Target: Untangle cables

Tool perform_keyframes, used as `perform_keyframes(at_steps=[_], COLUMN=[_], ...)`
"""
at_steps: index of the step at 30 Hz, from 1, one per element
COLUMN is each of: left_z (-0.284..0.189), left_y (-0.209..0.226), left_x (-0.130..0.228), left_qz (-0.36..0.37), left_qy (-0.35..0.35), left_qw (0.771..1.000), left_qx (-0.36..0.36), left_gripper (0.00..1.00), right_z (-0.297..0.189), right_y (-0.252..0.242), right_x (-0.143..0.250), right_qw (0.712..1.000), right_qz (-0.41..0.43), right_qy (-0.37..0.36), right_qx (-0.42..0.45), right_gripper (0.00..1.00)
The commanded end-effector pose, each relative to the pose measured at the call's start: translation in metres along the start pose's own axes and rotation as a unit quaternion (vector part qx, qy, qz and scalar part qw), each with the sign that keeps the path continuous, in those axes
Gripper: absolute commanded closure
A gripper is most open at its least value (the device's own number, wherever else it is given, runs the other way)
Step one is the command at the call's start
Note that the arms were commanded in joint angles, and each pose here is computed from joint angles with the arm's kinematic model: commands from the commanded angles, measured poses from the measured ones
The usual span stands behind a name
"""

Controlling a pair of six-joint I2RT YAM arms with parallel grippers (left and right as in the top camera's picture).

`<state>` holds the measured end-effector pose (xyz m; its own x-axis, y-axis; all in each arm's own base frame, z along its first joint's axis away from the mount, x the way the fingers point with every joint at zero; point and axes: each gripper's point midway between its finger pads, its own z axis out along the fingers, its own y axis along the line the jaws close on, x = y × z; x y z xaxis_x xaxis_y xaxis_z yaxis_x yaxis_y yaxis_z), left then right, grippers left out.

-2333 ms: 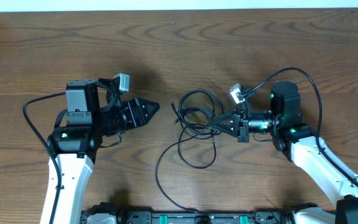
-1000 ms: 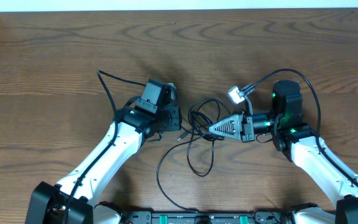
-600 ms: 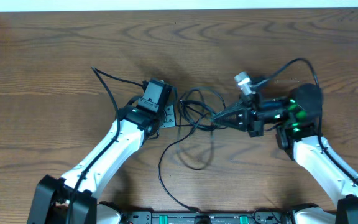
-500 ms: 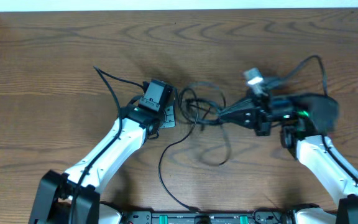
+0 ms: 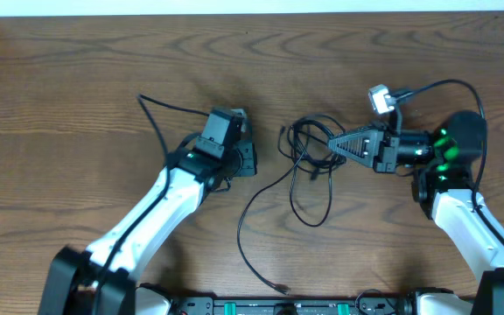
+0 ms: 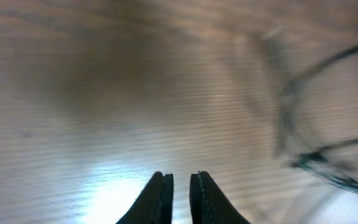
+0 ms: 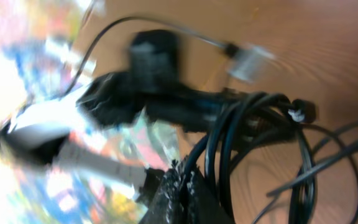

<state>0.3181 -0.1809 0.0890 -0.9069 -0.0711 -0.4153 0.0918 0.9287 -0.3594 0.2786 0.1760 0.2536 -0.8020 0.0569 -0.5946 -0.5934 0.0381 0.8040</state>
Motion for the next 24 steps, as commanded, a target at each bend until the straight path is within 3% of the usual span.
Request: perform_keyframes(at_steps=[1, 4, 8, 14, 21, 24], left_z=[-0.027, -0.04, -0.047, -0.051, -0.055, -0.055], left_y=[-0.024, -0.028, -0.031, -0.053, -0.079, -0.092], left_x=[-0.004, -0.009, -0.011, 0.001, 0.017, 0.024], left_qz=[0.019, 0.023, 0.025, 0.029, 0.103, 0.131], left_qy=[-0.019, -0.036, -0.044, -0.012, 0.002, 0.002], left_qw=[0.998, 0.997, 0.996, 0.99, 0.978, 0.973], left_qx=[0.061, 0.069, 0.076, 0.139, 0.183, 0.19], left_gripper=[0.72, 0.71, 0.7, 0.69, 0.59, 0.56], right_z=[0.0, 0.0, 0.003, 0.028, 0.015, 0.012], right_y=[-0.043, -0.088, -0.113, -0.11, -0.118, -0.115], right_x=[-0.01, 0.002, 0.018, 0.028, 0.019, 0.005], right_qw=[0.994, 0.976, 0.957, 0.948, 0.884, 0.878], right_qz=[-0.012, 0.058, 0.084, 0.156, 0.351, 0.367], right_qy=[-0.06, -0.083, -0.078, -0.08, -0.165, -0.192], right_qx=[0.09, 0.193, 0.267, 0.267, 0.26, 0.238], right_gripper=[0.98, 0.98, 0.98, 0.98, 0.99, 0.99])
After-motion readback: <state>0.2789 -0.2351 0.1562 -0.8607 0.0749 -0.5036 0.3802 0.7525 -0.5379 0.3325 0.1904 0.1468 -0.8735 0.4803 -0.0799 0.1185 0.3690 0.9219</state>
